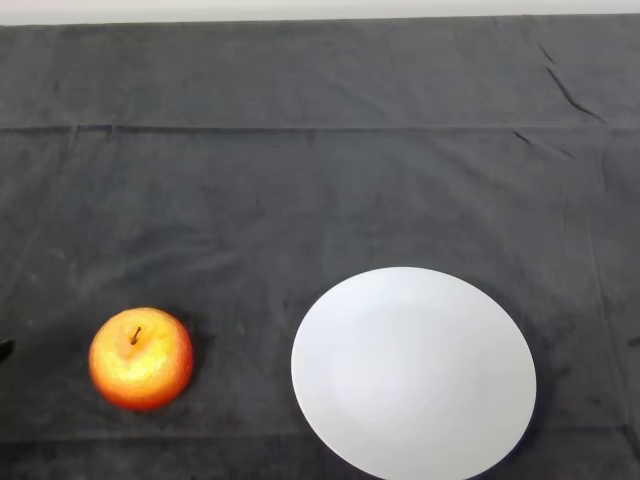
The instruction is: Move the apple to the plate
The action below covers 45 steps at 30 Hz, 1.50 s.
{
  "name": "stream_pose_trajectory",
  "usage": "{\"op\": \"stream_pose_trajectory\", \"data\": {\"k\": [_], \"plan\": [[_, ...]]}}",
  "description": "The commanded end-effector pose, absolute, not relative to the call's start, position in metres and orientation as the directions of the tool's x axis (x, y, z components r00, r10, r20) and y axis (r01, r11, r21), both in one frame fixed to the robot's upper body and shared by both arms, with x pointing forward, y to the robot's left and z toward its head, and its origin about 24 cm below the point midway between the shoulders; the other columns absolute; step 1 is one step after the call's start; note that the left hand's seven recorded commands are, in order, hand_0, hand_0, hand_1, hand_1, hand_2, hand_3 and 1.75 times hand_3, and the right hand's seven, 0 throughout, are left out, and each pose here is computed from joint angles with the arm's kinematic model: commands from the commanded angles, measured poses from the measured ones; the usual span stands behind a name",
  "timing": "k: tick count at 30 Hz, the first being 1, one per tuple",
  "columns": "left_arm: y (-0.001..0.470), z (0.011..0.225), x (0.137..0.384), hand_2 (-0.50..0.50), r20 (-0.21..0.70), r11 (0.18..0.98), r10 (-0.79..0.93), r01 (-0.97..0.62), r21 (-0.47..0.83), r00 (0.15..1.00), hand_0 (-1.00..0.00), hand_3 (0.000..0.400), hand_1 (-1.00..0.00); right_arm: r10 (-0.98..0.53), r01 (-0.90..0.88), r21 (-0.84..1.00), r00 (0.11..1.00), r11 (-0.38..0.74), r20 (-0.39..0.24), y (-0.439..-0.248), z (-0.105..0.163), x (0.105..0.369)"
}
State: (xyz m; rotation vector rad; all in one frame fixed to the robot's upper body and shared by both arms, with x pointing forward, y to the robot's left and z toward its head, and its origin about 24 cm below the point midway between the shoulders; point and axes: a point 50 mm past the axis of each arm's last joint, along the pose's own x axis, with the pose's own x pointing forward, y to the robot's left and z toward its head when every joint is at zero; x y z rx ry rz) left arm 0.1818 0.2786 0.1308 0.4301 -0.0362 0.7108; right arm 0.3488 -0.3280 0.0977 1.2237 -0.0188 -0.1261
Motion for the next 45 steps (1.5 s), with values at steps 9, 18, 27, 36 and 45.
{"op": "stream_pose_trajectory", "data": {"k": [9, 18, 27, 36, 45], "plan": [[0.254, 0.139, 0.185, 0.0, 0.147, 0.702, 0.477, -0.477, 0.529, 0.866, 0.0, 0.0, 0.0, -0.141, 0.094, 0.939, 0.989, 0.33, -0.05, -0.337, 0.092, 0.34], [0.242, 0.135, 0.192, 0.0, 0.103, 0.715, 0.411, -0.391, 0.579, 0.906, 0.0, 0.0, 0.0, -0.141, 0.094, 0.94, 0.989, 0.329, -0.049, -0.337, 0.093, 0.34], [0.226, 0.122, 0.206, 0.0, 0.06, 0.738, 0.363, -0.327, 0.59, 0.93, 0.0, 0.0, 0.0, -0.141, 0.094, 0.94, 0.989, 0.328, -0.049, -0.337, 0.092, 0.34], [0.219, 0.108, 0.214, 0.0, 0.009, 0.75, 0.326, -0.264, 0.606, 0.945, 0.0, 0.0, 0.0, -0.141, 0.094, 0.94, 0.989, 0.329, -0.049, -0.337, 0.092, 0.34], [0.217, 0.096, 0.216, 0.0, -0.047, 0.747, 0.3, -0.203, 0.633, 0.953, 0.0, 0.0, 0.0, -0.141, 0.094, 0.939, 0.989, 0.33, -0.049, -0.337, 0.092, 0.34]]}}
